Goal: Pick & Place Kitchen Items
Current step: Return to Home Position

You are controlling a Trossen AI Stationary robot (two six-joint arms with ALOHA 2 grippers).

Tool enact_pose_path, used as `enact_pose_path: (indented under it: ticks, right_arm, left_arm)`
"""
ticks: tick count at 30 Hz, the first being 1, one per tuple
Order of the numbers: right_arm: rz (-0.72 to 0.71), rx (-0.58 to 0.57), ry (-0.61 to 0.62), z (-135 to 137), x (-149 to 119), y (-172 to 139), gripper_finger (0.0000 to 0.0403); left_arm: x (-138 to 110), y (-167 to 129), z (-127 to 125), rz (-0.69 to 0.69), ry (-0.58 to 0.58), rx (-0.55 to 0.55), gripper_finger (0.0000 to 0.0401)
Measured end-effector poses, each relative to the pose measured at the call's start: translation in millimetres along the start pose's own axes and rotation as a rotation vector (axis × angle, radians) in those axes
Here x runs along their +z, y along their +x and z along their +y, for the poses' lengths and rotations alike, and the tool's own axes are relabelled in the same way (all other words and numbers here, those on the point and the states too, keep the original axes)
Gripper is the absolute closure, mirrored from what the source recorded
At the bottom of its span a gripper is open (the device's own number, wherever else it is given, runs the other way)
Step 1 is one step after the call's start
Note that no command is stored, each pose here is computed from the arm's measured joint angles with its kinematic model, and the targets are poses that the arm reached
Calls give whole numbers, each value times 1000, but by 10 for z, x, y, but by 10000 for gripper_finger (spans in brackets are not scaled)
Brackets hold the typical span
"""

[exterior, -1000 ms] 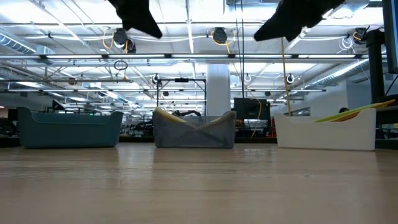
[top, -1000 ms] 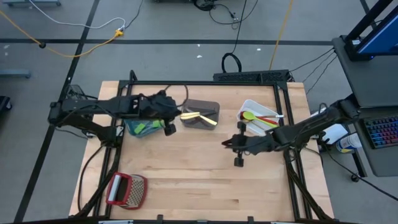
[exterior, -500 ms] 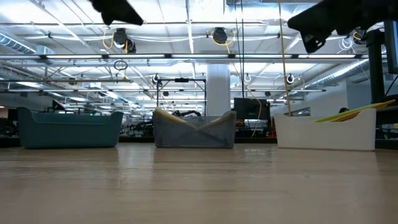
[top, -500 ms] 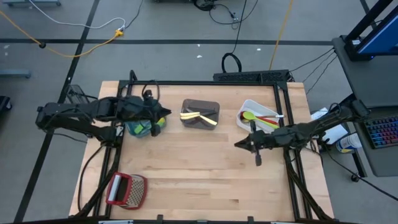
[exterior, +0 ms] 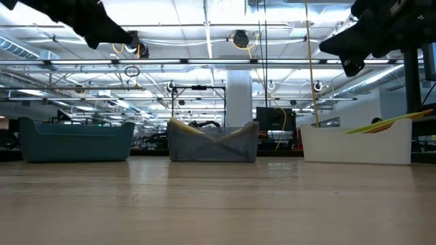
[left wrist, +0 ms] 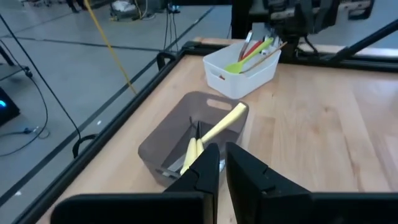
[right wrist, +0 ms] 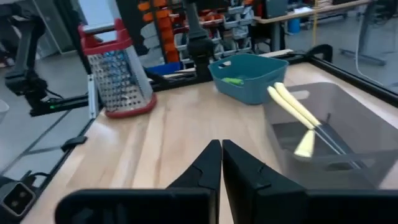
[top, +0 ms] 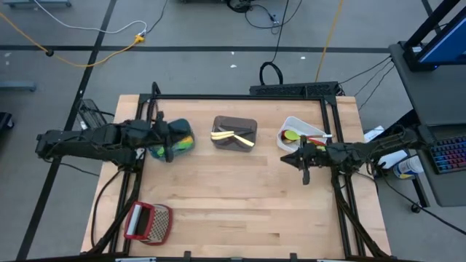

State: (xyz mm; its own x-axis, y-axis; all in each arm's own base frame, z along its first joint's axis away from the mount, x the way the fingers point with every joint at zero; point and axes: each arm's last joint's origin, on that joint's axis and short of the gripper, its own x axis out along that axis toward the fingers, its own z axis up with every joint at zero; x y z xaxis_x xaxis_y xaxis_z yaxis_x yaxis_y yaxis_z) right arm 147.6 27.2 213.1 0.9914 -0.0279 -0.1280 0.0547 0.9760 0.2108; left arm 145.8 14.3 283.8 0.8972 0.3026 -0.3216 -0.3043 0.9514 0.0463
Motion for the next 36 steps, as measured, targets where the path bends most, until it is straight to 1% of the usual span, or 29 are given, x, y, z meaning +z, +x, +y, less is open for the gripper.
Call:
enact_pose_path:
  ticks: [3,8,12,16,23,30,36]
  right_arm:
    - [-7,9,6,-50,-8,-15,394]
    - [-19,83,15,-96,-10,-65,394]
    - [-53,73,7,-132,-20,-117,394]
    - [-82,67,-8,-174,-99,-169,394]
    - [-146,64,10,-249,-254,-272,394]
    - [-164,67,12,-271,-285,-369,394]
    - [-206,77,14,-279,-269,-460,394]
  left_arm:
    - [-111,-63,22,-20,-10,-1,368]
    - [-275,-162,55,-62,-37,-4,368]
    - [-384,-242,82,-100,-64,-7,368]
    - [-474,-318,106,-146,-84,-11,368]
    - [-598,-400,133,-205,-103,-17,368]
    - [-687,-459,152,-236,-119,-21,368]
    - [-766,-503,165,-261,-140,-28,368]
